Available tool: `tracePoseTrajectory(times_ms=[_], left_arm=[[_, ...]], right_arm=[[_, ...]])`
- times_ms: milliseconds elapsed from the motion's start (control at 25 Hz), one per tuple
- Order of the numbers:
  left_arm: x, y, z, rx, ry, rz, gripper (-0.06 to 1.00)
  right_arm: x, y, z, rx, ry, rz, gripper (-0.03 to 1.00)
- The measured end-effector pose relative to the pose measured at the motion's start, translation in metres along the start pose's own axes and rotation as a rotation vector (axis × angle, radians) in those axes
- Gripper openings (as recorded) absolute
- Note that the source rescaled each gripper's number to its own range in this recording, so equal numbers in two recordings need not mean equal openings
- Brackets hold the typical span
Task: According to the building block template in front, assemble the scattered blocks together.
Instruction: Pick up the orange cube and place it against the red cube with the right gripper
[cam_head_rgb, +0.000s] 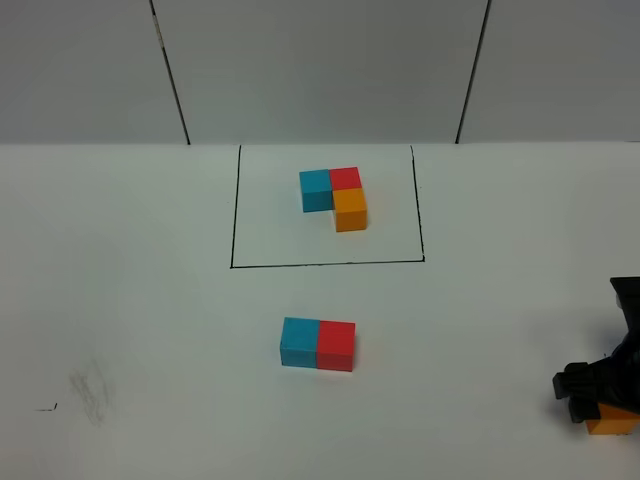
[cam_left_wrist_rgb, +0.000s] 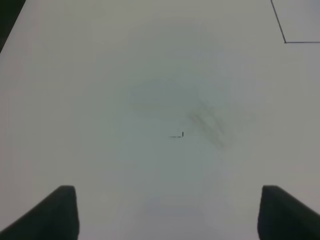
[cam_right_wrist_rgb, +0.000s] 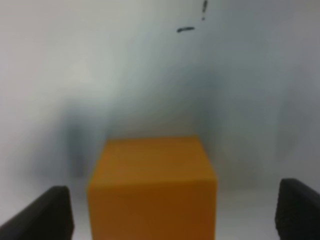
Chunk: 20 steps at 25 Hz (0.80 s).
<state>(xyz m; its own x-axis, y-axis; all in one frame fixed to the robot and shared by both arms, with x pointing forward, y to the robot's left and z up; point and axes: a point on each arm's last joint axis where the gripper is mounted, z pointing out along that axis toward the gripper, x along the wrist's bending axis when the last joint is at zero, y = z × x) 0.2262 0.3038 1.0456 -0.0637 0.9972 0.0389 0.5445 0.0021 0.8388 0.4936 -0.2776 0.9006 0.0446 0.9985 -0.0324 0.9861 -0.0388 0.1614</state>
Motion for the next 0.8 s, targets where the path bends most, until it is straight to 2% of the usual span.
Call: tracePoseTrajectory(times_ms=[160, 320, 720, 800], left_arm=[[0.0000, 0.0000, 0.0000, 0.000, 0.000, 0.000, 0.84], [0.0000, 0.0000, 0.0000, 0.000, 0.000, 0.000, 0.84], [0.0000, 0.0000, 0.0000, 0.000, 0.000, 0.000, 0.84], [0.0000, 0.0000, 0.0000, 0.000, 0.000, 0.000, 0.84]], right_arm=[[0.0000, 0.0000, 0.0000, -0.001, 0.000, -0.001, 0.81], [0.0000, 0.0000, 0.0000, -0.001, 0.000, -0.001, 0.65], [0.0002, 0.0005, 0.0000, -0.007, 0.003, 0.002, 0.21], [0.0003, 0.0006, 0.0000, -0.008, 0.003, 0.002, 0.08]])
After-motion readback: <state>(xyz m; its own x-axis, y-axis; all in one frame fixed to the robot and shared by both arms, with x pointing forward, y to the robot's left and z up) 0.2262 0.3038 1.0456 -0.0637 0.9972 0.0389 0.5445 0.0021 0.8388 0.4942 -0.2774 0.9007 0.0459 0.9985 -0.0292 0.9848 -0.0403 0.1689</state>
